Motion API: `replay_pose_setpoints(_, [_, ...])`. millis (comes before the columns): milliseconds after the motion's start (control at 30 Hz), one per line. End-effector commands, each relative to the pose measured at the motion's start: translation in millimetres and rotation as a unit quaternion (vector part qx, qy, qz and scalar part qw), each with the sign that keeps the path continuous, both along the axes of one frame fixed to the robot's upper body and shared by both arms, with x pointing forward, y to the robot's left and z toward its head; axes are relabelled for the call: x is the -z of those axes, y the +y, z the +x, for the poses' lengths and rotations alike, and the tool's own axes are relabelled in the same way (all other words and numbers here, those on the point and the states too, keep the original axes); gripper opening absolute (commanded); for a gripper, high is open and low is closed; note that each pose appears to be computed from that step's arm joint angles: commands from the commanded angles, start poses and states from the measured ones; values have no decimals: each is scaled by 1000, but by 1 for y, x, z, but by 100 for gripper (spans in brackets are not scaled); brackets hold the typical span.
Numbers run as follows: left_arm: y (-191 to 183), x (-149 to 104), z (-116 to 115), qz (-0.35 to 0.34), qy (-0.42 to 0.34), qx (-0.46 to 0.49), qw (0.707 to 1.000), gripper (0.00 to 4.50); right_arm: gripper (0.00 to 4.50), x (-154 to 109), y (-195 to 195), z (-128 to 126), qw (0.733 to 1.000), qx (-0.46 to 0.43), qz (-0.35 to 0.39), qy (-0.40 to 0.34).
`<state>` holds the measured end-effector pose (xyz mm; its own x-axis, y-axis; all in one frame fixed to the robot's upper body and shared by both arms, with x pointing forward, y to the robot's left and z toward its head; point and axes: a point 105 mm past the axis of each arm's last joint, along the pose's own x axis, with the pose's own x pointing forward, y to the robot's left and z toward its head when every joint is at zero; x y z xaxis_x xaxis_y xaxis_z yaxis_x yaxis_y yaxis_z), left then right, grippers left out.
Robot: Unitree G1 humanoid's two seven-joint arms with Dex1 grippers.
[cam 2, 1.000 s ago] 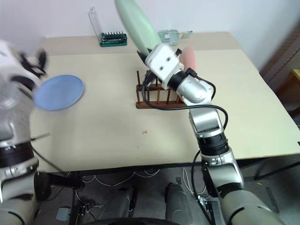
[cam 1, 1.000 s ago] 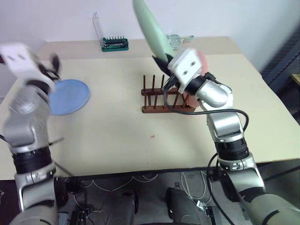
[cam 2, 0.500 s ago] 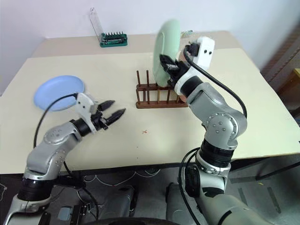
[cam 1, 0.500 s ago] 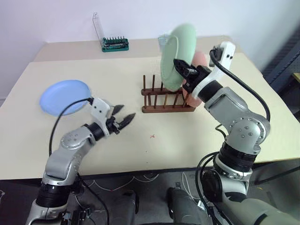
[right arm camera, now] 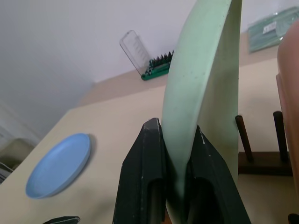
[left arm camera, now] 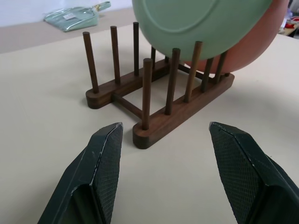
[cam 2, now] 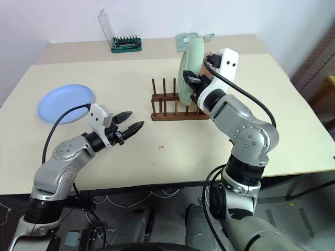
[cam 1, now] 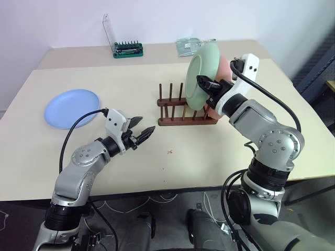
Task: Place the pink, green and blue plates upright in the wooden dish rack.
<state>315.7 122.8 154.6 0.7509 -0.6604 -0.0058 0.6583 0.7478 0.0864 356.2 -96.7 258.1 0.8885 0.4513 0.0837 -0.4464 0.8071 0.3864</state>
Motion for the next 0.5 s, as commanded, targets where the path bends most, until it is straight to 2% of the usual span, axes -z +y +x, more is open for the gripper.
replay_pose_setpoints(33, [-4, -11, -4, 0, -25, 5, 1000, 306, 221, -15, 4, -2, 1000, -5, -6, -26])
replay_pose_setpoints(167, [-4, -9, -5, -1, -24, 4, 1000, 306, 425, -19, 6, -3, 999, -7, -18, -37])
replay_pose_setpoints(200, [-4, -9, -5, -1, -24, 4, 1000, 306, 438, -20, 6, -3, 999, -8, -21, -40])
replay_pose_setpoints(367, [-5, -9, -4, -3, -24, 3, 1000, 306, 438, -31, 10, -7, 994, -10, -75, -84])
replay_pose_setpoints(500, [-4, -9, -3, -4, -25, 0, 1000, 306, 438, -44, 9, -10, 976, -3, -161, -148])
